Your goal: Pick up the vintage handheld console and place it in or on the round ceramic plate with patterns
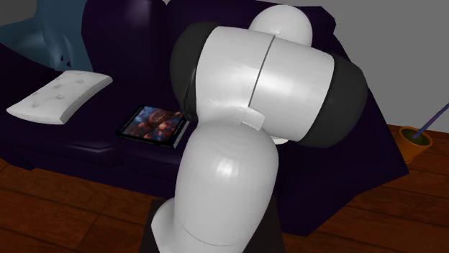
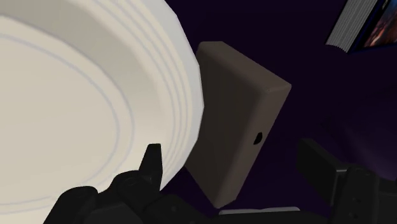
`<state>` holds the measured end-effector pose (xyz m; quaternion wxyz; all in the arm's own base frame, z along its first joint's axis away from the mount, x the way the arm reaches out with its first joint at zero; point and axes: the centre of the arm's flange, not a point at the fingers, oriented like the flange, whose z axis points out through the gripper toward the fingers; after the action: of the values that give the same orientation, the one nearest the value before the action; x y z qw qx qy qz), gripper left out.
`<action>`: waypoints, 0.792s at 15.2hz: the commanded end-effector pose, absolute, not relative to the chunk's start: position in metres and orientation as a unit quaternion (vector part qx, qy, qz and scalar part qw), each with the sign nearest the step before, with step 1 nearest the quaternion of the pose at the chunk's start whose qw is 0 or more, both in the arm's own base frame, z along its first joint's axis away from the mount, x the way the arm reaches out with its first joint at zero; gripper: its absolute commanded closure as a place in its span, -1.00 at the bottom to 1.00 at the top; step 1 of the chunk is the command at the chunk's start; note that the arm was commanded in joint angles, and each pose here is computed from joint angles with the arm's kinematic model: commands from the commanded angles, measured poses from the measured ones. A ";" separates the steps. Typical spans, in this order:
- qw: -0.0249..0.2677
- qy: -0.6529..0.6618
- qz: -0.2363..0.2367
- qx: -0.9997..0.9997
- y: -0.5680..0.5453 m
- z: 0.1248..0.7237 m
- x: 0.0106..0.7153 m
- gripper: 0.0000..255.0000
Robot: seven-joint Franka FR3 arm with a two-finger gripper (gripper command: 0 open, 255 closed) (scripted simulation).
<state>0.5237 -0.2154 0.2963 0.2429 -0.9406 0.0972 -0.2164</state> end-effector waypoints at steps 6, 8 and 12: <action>0.243 0.097 -0.217 -0.941 -0.211 0.290 0.528 -1.00; 0.243 0.097 -0.217 -0.941 -0.211 0.290 0.528 -1.00; 0.243 0.097 -0.217 -0.941 -0.211 0.290 0.528 1.00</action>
<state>0.5281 -0.2110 0.2897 0.2426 -0.9406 0.0975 -0.2166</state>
